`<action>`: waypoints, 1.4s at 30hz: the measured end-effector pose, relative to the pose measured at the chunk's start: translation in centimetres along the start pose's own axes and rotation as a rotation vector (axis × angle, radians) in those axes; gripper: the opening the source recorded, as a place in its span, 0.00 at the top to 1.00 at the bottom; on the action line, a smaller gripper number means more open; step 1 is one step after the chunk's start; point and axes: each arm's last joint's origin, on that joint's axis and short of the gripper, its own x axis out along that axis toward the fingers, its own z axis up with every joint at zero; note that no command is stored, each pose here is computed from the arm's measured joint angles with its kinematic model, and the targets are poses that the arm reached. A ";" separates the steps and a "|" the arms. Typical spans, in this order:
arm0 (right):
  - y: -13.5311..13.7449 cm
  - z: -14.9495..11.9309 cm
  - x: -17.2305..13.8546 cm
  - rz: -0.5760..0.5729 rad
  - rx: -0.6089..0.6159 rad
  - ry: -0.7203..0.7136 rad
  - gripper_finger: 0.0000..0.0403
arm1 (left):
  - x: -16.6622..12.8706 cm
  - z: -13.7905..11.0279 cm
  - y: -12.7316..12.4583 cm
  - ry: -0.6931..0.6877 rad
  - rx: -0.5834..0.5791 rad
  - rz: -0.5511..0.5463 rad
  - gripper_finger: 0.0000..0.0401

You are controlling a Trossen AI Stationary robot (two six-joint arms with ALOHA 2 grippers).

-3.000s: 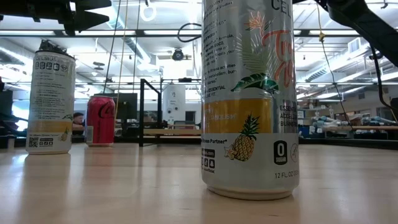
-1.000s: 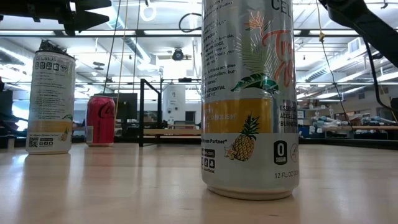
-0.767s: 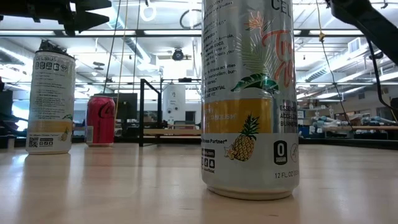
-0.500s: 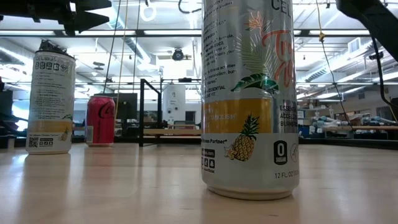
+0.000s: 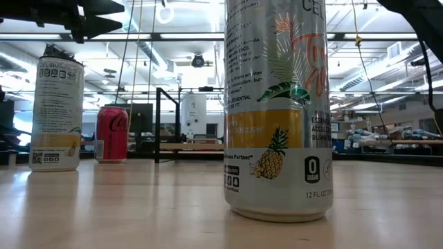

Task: Place canned beverage on shelf
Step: Adjust the light blue soda can on the shelf

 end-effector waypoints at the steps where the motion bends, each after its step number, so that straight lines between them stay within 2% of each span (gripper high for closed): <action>1: 0.4 -0.1 0.2 -0.002 -0.007 0.009 0.14 | 0.0 -0.1 0.0 0.009 0.006 0.000 0.21; 9: 2.2 -3.2 0.4 -0.083 -0.013 0.058 0.14 | 0.0 -0.2 0.0 0.017 -0.013 -0.001 0.21; 17: 0.8 -7.7 0.2 -0.228 0.117 0.048 0.14 | 0.0 -0.2 0.0 0.016 -0.015 -0.002 0.21; 24: -0.1 -9.8 2.8 -0.121 0.174 -0.027 0.14 | 0.0 -0.2 0.0 0.016 -0.015 -0.002 0.21; 35: -1.0 -10.7 7.7 -0.115 0.177 -0.081 0.14 | 0.0 -0.2 0.0 0.016 -0.016 -0.002 0.21; 42: -1.5 -10.7 8.5 -0.135 0.184 -0.107 0.14 | 0.0 -0.2 0.0 0.015 -0.016 -0.001 0.21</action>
